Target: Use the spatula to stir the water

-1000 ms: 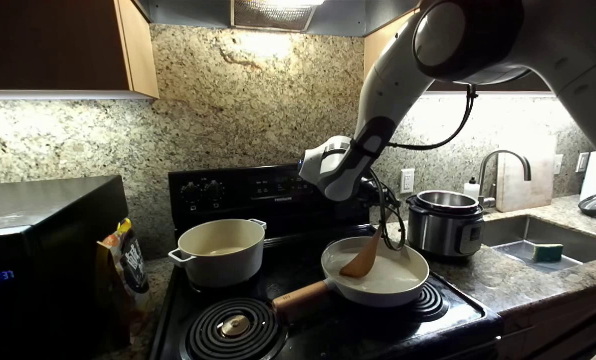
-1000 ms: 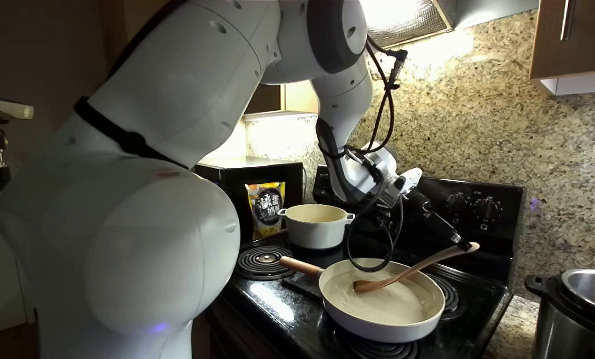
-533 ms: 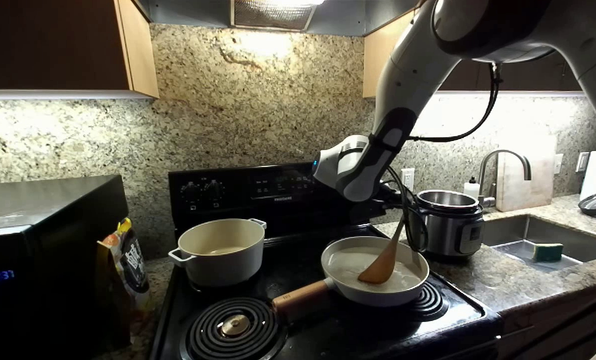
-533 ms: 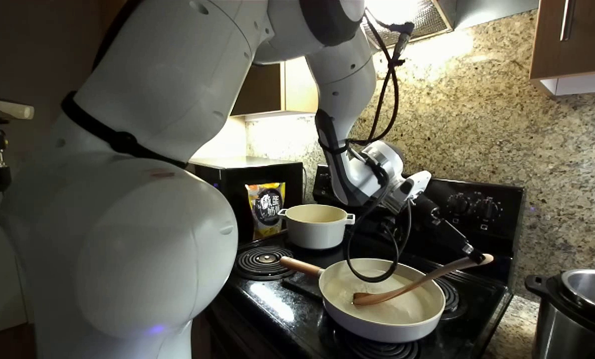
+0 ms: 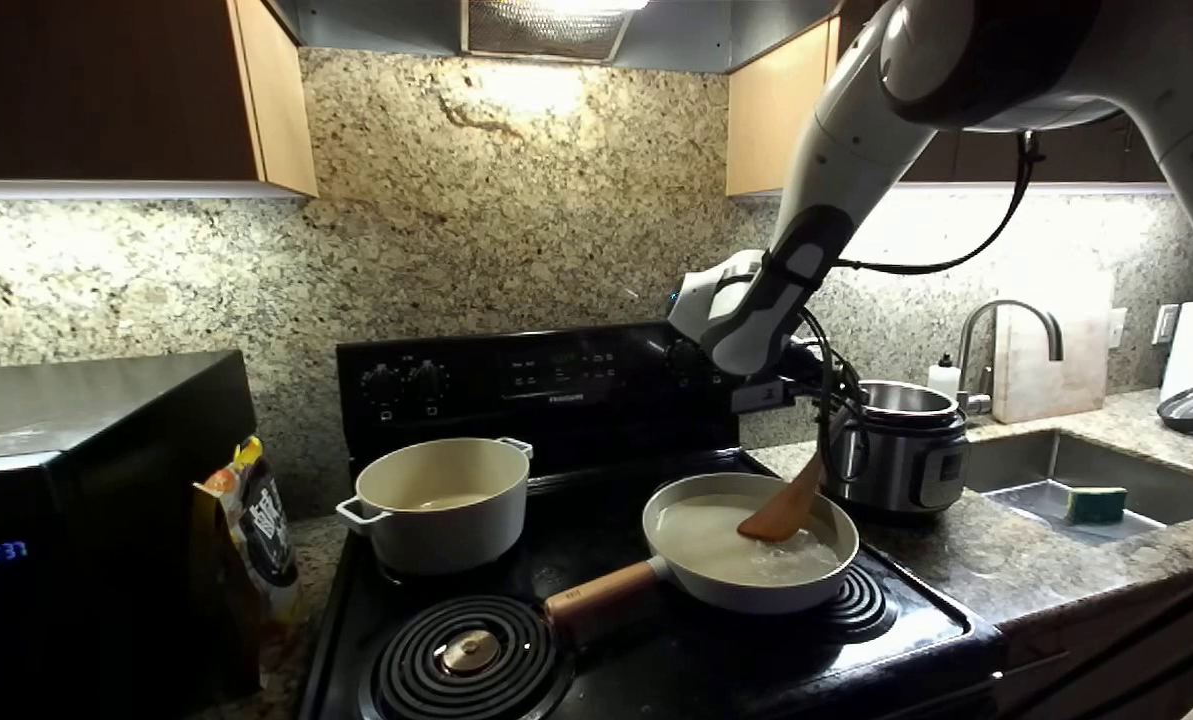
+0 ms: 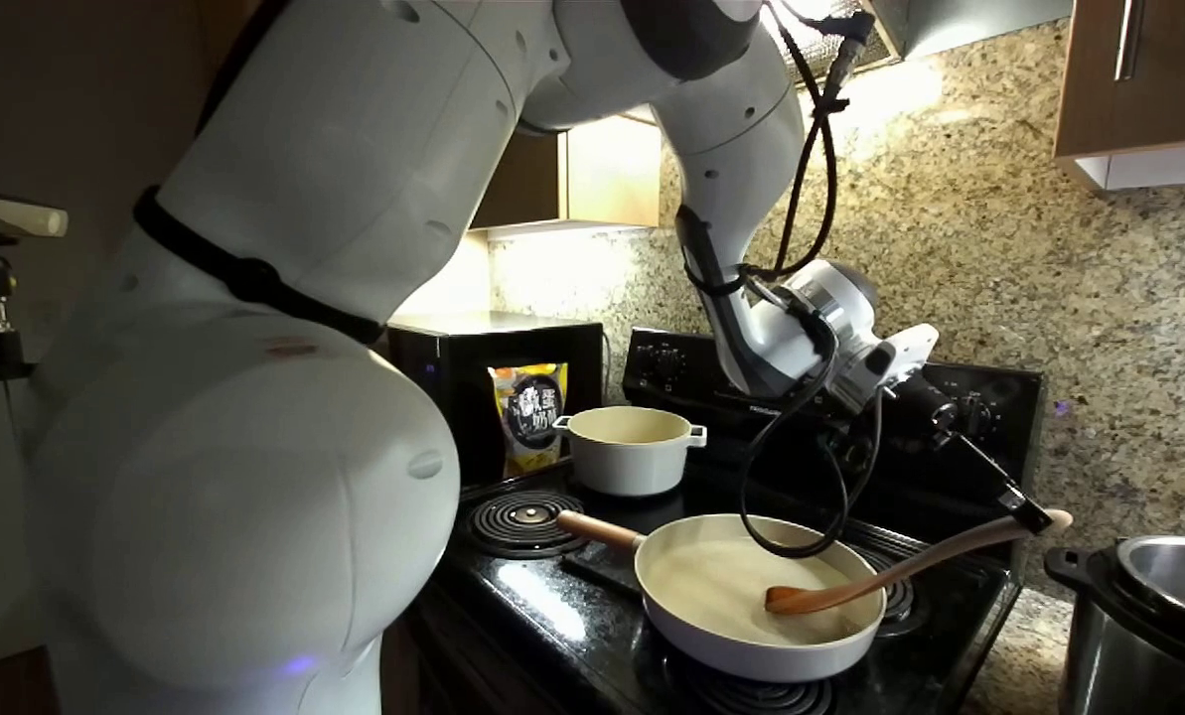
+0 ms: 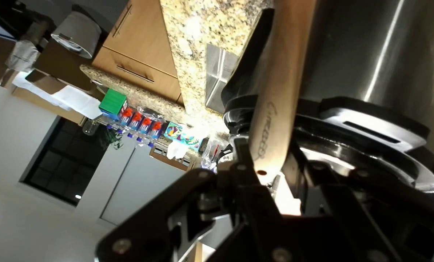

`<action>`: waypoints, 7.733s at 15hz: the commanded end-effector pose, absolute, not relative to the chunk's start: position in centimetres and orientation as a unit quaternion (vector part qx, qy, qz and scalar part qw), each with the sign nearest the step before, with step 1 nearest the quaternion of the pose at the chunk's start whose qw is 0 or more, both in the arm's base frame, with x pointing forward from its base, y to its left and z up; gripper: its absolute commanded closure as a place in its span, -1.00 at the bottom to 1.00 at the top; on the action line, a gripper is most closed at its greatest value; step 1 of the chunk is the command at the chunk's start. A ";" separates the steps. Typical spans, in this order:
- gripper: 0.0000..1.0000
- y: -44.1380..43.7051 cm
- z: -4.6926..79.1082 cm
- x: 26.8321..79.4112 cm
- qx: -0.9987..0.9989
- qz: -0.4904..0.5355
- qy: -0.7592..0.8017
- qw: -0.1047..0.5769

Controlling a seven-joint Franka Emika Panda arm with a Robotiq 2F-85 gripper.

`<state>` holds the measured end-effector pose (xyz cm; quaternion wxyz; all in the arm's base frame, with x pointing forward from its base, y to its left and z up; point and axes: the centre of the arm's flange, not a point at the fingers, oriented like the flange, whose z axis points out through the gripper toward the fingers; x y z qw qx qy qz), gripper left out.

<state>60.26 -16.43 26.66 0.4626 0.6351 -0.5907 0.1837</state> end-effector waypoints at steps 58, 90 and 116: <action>0.77 -13.1 25.8 56.9 0.674 0.185 -0.556 0.450; 0.78 -6.7 23.8 55.9 0.682 0.269 -0.503 0.458; 0.78 -3.0 22.6 63.4 0.627 0.319 -0.495 0.510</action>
